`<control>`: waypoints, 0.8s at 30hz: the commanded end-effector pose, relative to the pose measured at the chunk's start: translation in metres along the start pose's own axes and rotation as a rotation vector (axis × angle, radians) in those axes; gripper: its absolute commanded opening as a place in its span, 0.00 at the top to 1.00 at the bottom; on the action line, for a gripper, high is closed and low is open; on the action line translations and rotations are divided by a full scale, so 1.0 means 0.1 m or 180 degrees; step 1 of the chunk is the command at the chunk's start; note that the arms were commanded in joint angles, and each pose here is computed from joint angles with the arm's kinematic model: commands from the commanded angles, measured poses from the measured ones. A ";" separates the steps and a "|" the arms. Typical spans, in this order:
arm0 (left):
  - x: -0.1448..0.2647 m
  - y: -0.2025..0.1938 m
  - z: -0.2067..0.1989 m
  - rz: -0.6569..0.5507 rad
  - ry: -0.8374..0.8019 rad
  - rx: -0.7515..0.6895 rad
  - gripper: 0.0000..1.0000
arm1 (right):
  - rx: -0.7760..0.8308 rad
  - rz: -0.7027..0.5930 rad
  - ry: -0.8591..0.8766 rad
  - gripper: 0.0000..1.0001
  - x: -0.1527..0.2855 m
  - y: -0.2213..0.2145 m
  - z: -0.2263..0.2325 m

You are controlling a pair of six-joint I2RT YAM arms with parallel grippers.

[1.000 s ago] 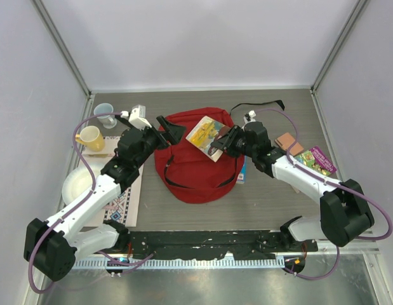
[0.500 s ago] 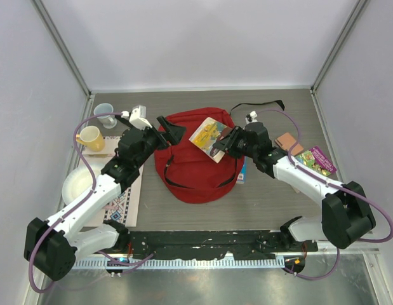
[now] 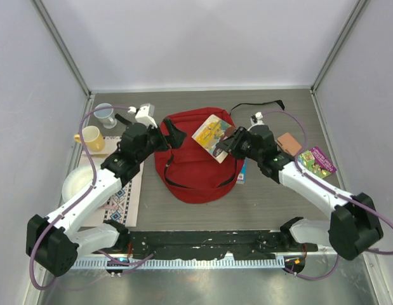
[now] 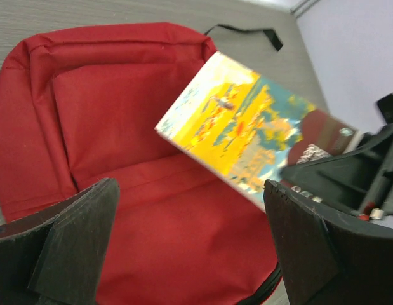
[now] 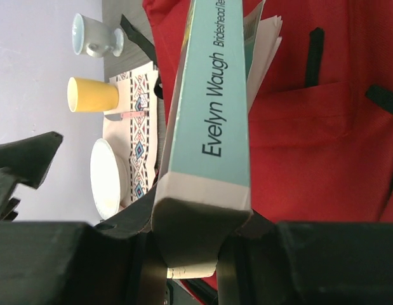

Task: Pack the student bag
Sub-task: Place the book in the student bag.

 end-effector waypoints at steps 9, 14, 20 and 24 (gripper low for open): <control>0.07 -0.27 -0.43 0.1017 -0.1240 -0.0971 0.00 | 0.0290 -0.1817 -0.0003 0.99 1.07 0.60 0.30; 0.00 -0.60 -0.87 0.1504 -0.1654 -0.1442 0.00 | 0.0286 -0.2226 -0.0376 0.99 1.38 0.84 0.16; -0.23 -0.78 -1.10 0.1729 -0.1960 -0.1402 0.03 | 0.0209 -0.2327 -0.0416 0.99 1.51 0.97 0.09; -0.34 -0.89 -1.17 0.1875 -0.2012 -0.1378 0.15 | 0.0202 -0.2234 -0.0430 0.99 1.47 0.97 0.07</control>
Point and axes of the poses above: each gripper's point midway between its finger pads, its own x axis back along the fingers, its own z axis along the line the jaws close on, y = z × x, the point moved 9 cm from there along x, back along the fingers, and after that the axes turned 15 degrees about -x, right-handed, at the moved point
